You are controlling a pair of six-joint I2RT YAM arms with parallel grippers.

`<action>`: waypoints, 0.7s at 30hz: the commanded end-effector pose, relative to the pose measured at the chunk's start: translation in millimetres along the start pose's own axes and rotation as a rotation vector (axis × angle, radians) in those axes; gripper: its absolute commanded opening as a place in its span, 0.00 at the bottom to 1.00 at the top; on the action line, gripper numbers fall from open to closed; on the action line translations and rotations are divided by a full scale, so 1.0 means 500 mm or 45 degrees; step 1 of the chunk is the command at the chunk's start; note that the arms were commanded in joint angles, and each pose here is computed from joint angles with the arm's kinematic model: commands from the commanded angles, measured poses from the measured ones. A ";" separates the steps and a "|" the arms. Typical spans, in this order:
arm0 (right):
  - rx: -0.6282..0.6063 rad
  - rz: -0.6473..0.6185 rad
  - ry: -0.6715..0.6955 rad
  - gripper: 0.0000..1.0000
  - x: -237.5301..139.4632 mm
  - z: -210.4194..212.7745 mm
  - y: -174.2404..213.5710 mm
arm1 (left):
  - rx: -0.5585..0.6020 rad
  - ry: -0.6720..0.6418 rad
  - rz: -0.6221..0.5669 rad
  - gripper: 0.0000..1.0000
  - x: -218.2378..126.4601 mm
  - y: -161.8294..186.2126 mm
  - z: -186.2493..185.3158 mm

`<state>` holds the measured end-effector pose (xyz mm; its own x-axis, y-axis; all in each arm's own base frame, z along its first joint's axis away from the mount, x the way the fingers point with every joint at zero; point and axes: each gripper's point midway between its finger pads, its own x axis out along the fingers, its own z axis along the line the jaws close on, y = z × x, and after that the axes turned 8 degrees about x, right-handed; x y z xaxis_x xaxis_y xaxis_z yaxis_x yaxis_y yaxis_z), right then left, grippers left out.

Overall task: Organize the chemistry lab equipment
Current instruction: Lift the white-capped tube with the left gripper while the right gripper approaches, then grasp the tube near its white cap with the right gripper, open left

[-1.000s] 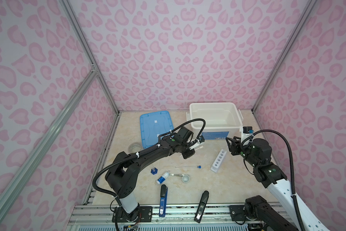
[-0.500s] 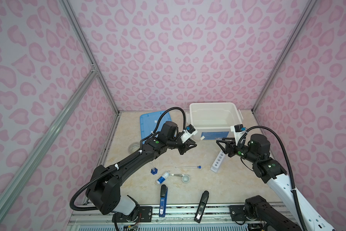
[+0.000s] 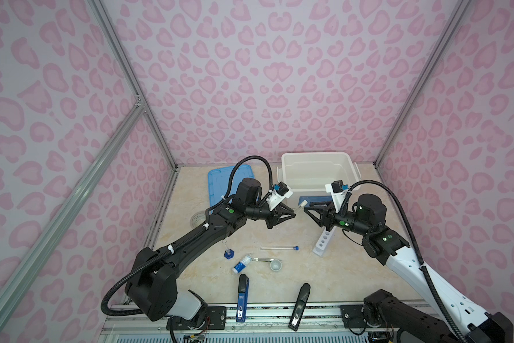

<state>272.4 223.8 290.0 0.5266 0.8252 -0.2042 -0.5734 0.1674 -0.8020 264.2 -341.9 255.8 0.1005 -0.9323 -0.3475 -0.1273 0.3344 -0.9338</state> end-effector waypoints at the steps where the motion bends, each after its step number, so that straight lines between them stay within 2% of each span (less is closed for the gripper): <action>1: -0.027 -0.050 -0.051 0.44 0.010 0.018 -0.023 | 0.041 0.018 -0.054 0.20 -0.010 -0.025 -0.010; 9: 0.003 -0.097 -0.172 0.38 0.035 0.044 -0.031 | 0.033 0.023 -0.041 0.20 -0.008 -0.020 -0.009; 21: 0.012 -0.068 -0.187 0.23 0.058 0.047 -0.015 | 0.045 0.010 -0.041 0.20 -0.013 -0.024 -0.010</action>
<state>278.5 256.8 299.2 0.4682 0.8780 -0.0994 -0.5647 0.2108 -0.7979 259.9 -340.9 260.6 0.0895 -0.9368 -0.3382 -0.1199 0.3270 -0.9374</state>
